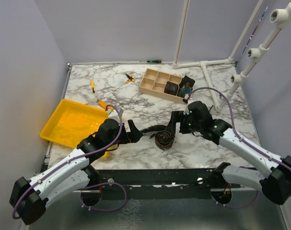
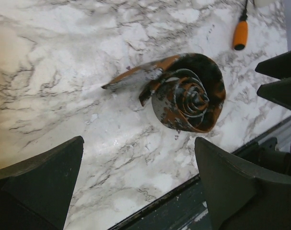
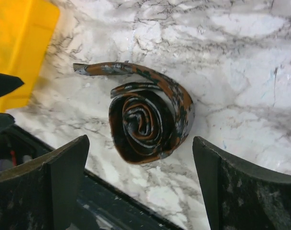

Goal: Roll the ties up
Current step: Flatten out the tie at the center of the board.

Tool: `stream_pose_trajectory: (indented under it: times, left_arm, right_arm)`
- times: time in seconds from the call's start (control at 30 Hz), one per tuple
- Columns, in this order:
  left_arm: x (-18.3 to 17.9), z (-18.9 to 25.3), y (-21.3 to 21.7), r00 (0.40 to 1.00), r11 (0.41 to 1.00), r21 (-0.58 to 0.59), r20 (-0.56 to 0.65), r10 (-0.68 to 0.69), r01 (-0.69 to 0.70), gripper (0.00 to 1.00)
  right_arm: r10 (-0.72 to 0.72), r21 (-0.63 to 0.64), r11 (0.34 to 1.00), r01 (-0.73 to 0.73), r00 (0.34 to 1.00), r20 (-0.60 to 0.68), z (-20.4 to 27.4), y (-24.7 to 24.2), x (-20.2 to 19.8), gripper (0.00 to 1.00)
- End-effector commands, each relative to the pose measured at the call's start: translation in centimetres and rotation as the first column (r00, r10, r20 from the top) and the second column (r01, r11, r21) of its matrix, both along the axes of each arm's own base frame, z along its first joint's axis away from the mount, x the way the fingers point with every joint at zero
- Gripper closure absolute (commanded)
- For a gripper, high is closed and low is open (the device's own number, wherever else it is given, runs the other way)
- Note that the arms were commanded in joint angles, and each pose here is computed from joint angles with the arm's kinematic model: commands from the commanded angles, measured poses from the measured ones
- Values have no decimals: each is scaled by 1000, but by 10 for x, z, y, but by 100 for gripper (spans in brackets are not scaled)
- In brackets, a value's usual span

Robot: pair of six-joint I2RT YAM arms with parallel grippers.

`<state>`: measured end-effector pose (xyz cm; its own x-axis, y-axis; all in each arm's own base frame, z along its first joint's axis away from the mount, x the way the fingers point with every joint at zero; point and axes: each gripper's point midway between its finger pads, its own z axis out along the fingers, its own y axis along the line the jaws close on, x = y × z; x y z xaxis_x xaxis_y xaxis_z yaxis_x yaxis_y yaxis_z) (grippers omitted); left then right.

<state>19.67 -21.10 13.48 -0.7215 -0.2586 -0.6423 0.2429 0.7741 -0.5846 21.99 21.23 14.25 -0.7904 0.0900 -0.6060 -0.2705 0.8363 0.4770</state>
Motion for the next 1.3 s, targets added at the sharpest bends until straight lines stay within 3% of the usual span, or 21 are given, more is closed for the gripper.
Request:
stream_pose_trajectory:
  times: [0.0, 0.13, 0.27, 0.4, 0.57, 0.73, 0.87, 0.97, 1.1, 1.27]
  left_arm:
    - [13, -2, 29, 978, 977, 35, -1, 209, -209, 3]
    - [8, 2, 40, 963, 962, -27, -1, 270, -270, 4]
    - [3, 9, 55, 947, 947, -25, 9, 320, -320, 4]
    - [2, 21, 69, 926, 925, -49, 30, 377, -376, 4]
    - [4, 35, 83, 889, 887, -99, 47, 456, -451, 3]
    - [5, 38, 81, 898, 899, -81, 67, 435, -430, 1]
    - [3, 39, 79, 907, 909, -77, 74, 414, -409, 1]
    - [2, 37, 80, 908, 909, -91, 77, 413, -406, 1]
    - [1, 39, 77, 915, 916, -107, 83, 396, -387, 1]
    - [0, 36, 71, 925, 926, -108, 78, 371, -362, 1]
  right_arm:
    - [161, -270, 954, -126, 981, 111, -5, 1, 21, 7]
    - [348, -419, 867, -270, 929, 122, -7, 23, 25, 4]
    - [530, -610, 694, -382, 845, 74, -23, 38, 23, 3]
    - [677, -705, 543, -455, 734, 48, -41, 54, 19, 2]
    - [746, -736, 507, -449, 657, 113, -40, 72, 34, 2]
    - [813, -759, 390, -521, 582, 17, -50, 87, 47, 4]
    - [829, -723, 418, -550, 557, 55, -38, 104, 50, 4]
    - [835, -707, 377, -598, 549, -19, -52, 104, 48, 5]
    - [849, -628, 375, -682, 525, -63, -68, 110, 33, 5]
    - [835, -620, 361, -697, 537, -118, -89, 100, 26, 7]
